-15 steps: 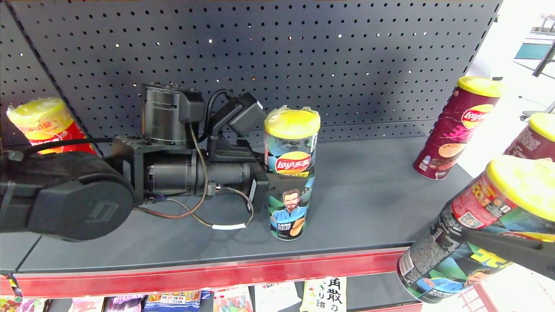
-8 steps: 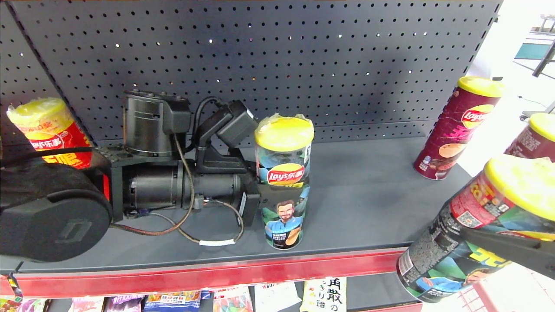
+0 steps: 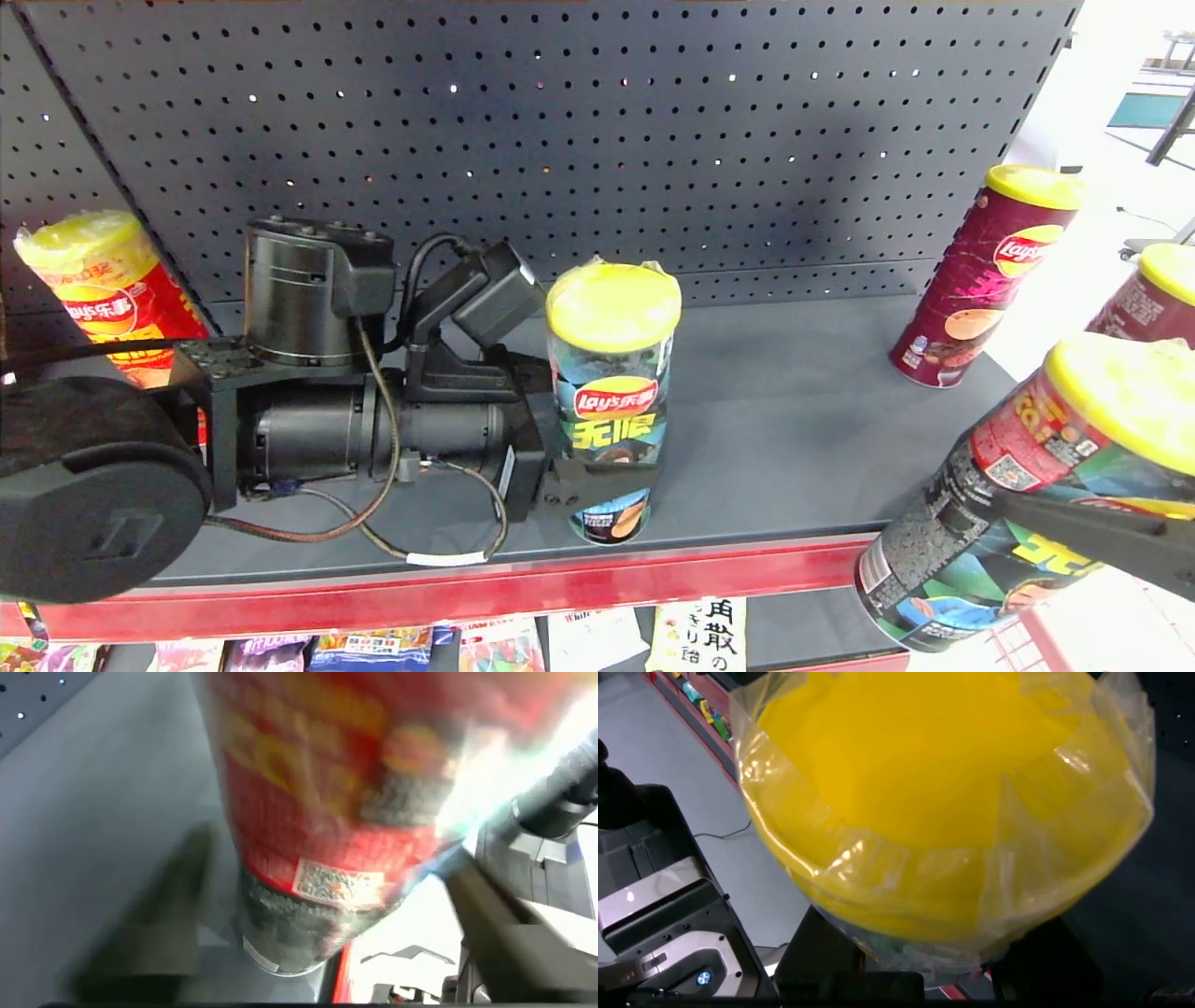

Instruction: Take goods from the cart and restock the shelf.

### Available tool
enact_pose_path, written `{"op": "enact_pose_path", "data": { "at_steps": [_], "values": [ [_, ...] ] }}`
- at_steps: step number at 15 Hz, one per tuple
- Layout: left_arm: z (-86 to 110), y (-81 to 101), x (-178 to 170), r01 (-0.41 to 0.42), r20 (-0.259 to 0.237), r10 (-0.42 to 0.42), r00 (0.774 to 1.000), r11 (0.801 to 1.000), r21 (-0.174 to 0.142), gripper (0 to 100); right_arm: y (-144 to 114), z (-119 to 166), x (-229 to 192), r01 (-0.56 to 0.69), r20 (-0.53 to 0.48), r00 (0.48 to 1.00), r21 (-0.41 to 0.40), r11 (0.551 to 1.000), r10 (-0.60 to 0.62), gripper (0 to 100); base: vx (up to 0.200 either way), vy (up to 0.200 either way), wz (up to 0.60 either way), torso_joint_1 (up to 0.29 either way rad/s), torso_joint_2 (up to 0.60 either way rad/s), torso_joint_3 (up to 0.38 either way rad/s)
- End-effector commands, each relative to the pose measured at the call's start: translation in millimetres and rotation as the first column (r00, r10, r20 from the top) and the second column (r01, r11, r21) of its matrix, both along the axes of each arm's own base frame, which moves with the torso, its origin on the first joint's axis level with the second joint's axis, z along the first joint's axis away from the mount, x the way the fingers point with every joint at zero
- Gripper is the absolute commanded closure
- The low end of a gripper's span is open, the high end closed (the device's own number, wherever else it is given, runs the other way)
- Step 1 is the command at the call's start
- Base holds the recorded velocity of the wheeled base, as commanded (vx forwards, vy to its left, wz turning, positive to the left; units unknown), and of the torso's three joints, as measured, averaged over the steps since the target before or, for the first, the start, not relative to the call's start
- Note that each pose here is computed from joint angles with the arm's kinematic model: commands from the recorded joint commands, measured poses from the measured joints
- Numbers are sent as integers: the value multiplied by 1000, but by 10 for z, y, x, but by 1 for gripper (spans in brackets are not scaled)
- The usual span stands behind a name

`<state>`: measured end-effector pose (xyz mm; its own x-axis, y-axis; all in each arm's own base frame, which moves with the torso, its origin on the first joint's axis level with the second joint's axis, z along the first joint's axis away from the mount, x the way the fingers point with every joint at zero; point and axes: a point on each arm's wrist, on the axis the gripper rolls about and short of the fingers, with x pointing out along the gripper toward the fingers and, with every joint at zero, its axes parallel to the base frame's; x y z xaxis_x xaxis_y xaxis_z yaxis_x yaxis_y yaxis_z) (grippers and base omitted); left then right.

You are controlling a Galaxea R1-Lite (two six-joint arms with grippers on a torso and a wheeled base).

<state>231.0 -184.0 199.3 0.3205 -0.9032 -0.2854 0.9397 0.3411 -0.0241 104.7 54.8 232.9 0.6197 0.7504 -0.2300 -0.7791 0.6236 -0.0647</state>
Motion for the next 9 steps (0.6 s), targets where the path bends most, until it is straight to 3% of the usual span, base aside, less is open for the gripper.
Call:
{"op": "enact_pose_path", "data": {
  "at_steps": [1,6,9],
  "values": [
    [-10,23,-19,-4,-3,4,1000,1000,1,0,2,4,-2,-4,3,1000,0,1000,4,100,0,0,0,0,0,0],
    [-110,277,-167,-48,-34,48,998,999,25,0,162,179,148,-60,15,998,4,998,60,100,0,0,0,0,0,0],
    [-153,526,-297,-102,-42,103,994,994,32,0,365,266,505,-73,-15,997,-10,997,73,100,0,0,0,0,0,0]
  ]
}}
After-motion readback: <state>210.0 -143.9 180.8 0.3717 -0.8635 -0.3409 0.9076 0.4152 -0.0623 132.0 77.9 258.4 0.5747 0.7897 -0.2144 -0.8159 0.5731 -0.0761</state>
